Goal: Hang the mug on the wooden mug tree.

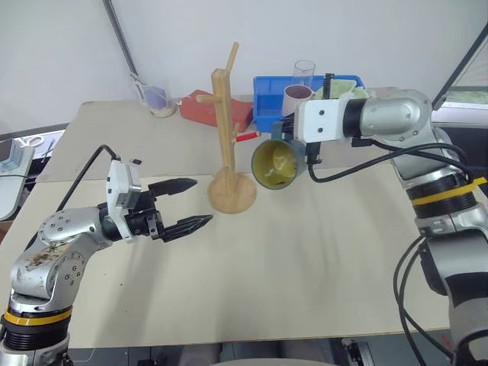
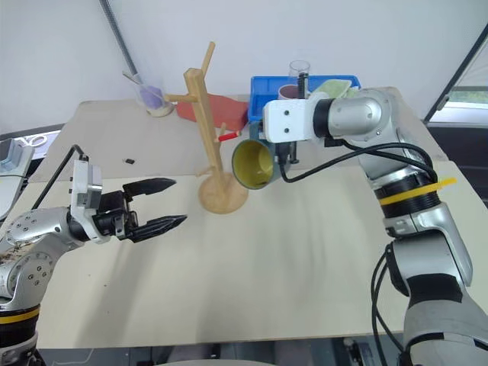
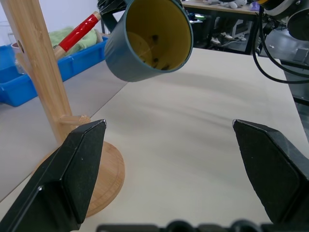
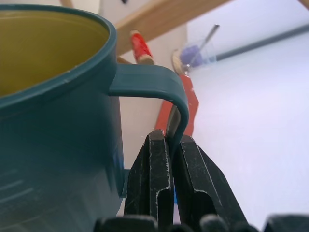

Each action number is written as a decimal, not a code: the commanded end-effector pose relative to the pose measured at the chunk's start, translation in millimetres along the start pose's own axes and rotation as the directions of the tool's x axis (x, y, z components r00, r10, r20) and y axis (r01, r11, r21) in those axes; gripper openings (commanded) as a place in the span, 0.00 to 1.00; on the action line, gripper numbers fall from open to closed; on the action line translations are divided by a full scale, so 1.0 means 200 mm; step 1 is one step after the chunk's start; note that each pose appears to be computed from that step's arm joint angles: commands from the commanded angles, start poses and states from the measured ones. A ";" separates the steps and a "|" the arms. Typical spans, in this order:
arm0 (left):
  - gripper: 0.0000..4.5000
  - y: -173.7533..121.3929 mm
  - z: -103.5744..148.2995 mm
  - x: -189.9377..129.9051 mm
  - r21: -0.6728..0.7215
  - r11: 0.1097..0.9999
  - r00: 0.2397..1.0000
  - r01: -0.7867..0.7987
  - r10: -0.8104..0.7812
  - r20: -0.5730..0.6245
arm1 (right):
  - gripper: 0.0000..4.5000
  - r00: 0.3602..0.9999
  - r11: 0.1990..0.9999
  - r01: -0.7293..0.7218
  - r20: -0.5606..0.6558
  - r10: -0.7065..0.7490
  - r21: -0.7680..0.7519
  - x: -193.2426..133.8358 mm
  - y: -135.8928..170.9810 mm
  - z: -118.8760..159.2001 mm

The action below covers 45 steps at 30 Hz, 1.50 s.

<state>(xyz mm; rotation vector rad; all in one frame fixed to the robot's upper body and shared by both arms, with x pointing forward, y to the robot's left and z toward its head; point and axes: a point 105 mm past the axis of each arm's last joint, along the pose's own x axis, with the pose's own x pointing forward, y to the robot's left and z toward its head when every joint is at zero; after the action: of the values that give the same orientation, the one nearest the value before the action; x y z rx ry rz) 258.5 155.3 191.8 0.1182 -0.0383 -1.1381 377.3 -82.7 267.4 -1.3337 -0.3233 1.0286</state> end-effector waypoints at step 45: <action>1.00 0.22 0.11 -0.08 0.201 0.953 0.962 -0.227 0.252 -0.108 | 1.00 0.975 0.952 -0.118 0.213 0.058 0.283 -0.28 -0.04 0.09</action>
<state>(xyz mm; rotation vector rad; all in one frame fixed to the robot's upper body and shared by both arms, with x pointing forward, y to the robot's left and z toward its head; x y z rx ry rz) 285.7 176.5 206.1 0.2871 -0.0045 -0.9285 351.8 -114.2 274.0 -1.0517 -0.1811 1.2293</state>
